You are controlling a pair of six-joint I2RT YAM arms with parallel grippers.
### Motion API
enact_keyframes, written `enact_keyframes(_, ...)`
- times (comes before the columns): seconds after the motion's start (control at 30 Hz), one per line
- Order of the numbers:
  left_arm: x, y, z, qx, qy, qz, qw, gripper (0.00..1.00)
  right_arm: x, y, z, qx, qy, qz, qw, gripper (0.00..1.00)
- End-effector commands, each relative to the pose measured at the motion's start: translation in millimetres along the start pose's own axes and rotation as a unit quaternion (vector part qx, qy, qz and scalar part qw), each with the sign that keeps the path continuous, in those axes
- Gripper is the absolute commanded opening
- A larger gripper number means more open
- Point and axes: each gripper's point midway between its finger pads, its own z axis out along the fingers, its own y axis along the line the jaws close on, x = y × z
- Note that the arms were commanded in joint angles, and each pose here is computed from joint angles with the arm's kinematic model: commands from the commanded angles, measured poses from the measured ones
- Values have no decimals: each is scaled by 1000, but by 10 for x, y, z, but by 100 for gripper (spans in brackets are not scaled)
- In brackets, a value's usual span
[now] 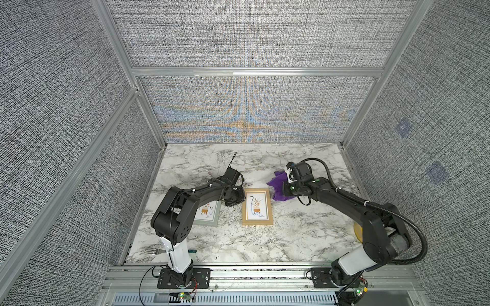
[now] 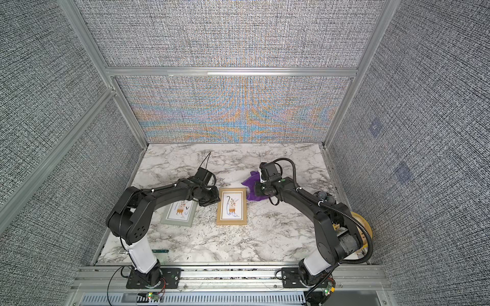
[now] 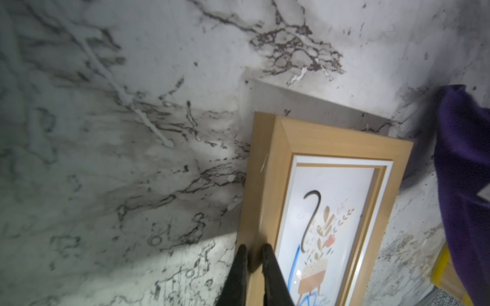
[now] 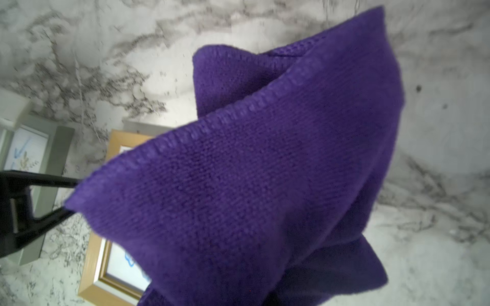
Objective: Wipe the picture frame with a cloth
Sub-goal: Wipe the dirt from the picture frame.
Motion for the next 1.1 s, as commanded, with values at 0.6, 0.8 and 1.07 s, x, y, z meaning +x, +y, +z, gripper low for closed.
enact_keyframes(0.6,573,117,-448,43,40,-17,998,51,767,-50,-95,61,80,21,995,0)
enact_keyframes(0.8,497,125,-404,49,14,-19,998,51,1063,201,-256,31,119,-50,991,0)
enact_keyframes(1.07,291,-14,-234,75,-8,-13,997,50,1186,727,-380,-39,139,-90,985,0)
